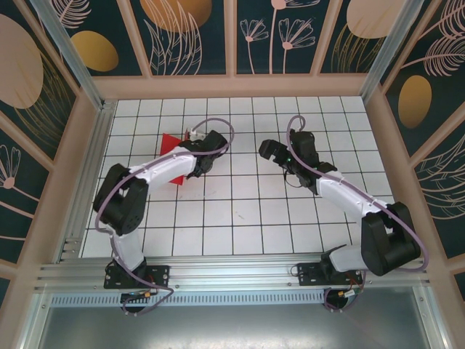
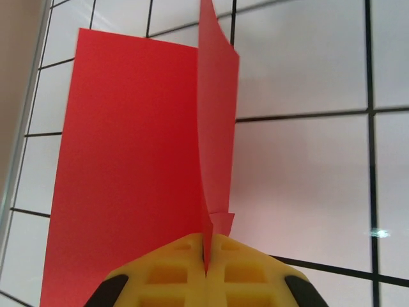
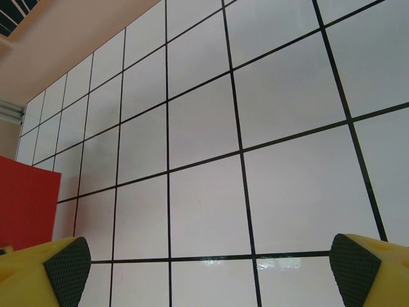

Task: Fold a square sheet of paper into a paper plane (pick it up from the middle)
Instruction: Turn over the paper at the center of the table.

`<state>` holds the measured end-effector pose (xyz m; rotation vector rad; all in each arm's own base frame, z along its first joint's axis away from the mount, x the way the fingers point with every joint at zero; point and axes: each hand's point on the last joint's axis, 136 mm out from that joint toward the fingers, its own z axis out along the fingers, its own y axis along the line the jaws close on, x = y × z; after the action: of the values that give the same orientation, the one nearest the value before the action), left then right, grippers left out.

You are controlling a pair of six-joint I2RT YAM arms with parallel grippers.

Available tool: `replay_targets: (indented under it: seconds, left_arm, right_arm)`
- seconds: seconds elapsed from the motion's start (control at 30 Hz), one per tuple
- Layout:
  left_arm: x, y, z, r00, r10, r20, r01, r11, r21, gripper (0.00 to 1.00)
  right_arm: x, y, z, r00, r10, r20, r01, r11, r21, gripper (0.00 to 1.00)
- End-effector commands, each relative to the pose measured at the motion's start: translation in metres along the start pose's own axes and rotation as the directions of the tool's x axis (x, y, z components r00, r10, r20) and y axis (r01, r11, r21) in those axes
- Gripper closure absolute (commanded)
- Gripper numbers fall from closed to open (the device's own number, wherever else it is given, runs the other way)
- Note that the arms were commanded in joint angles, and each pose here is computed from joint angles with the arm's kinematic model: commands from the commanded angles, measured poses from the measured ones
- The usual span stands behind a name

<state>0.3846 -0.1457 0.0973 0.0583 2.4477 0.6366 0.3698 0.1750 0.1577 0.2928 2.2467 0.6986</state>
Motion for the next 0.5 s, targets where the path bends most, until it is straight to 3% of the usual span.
replay_targets:
  seconds: [0.0, 0.27, 0.47]
  left_arm:
    - [0.007, -0.002, 0.001, 0.996, 0.087, -0.009, -0.087, 0.989, -0.115, 0.99]
    - [0.024, -0.093, 0.004, 0.993, 0.116, -0.032, -0.111, 0.984, 0.138, 0.95]
    - [0.028, -0.116, 0.012, 0.989, 0.137, -0.063, -0.123, 0.973, 0.193, 0.87]
  right_arm:
    - [-0.007, -0.005, -0.003, 0.999, 0.028, 0.024, -0.028, 0.999, 0.017, 0.01]
    - [-0.004, -0.012, 0.002, 0.998, 0.067, 0.004, -0.067, 0.997, 0.040, 0.03]
    - [0.000, -0.015, 0.009, 0.994, 0.107, -0.036, -0.105, 0.994, 0.042, 0.07]
